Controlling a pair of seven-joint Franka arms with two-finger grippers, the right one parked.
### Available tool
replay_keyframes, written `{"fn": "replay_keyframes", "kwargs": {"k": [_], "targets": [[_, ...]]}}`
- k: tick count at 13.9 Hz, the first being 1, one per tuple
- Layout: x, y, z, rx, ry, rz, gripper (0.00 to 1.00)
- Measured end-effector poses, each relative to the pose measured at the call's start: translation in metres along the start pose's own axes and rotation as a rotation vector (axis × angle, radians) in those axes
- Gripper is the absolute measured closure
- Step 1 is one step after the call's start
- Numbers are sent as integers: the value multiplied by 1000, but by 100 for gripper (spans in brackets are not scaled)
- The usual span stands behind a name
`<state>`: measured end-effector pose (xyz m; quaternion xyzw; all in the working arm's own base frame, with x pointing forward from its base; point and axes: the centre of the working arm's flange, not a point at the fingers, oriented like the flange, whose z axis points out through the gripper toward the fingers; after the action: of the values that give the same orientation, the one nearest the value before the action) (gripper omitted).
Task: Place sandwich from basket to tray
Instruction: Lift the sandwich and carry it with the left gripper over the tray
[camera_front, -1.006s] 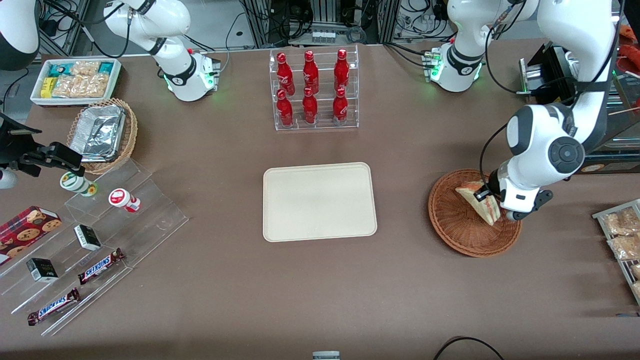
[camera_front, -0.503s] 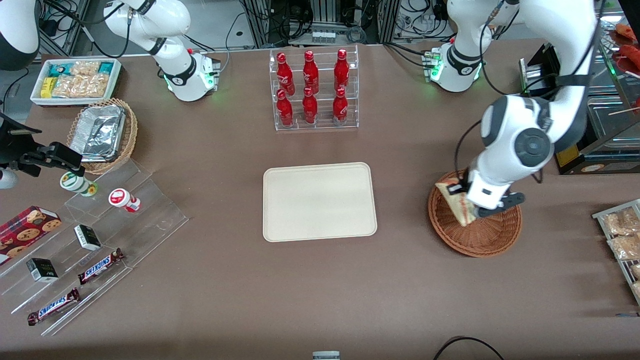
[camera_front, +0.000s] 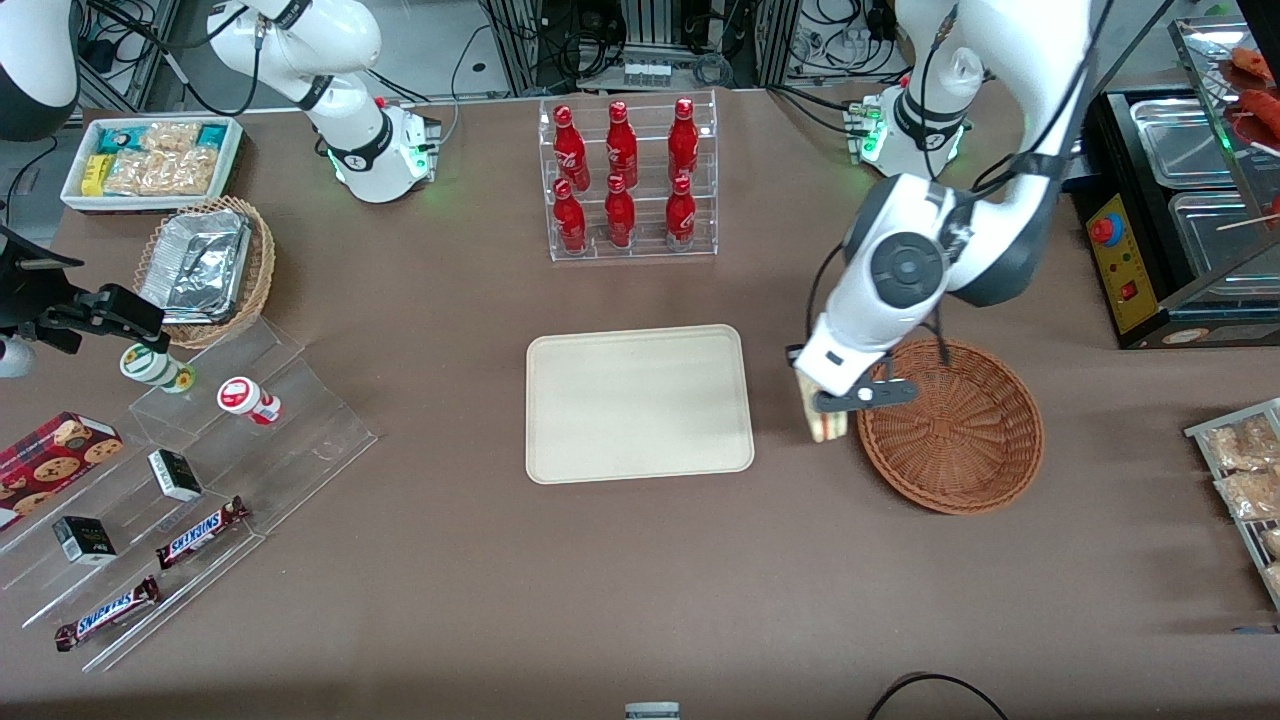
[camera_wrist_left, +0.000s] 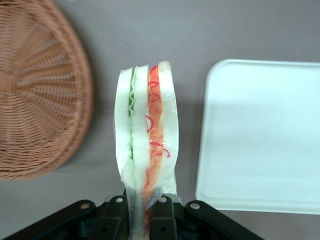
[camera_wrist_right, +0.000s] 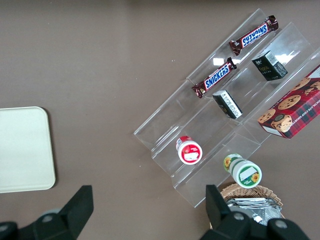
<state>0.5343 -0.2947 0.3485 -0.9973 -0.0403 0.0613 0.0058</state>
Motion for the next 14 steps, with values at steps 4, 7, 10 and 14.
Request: {"fn": "replay_keyframes", "kwargs": {"k": [4,7,10,14], "targets": [[2,72,26,-20,-27,19,86],[-4,117,47,-17,-32,28,86],[-8,151,63,-21,-32,31,86],[-16,182,76,-25,-29,24,86]]}}
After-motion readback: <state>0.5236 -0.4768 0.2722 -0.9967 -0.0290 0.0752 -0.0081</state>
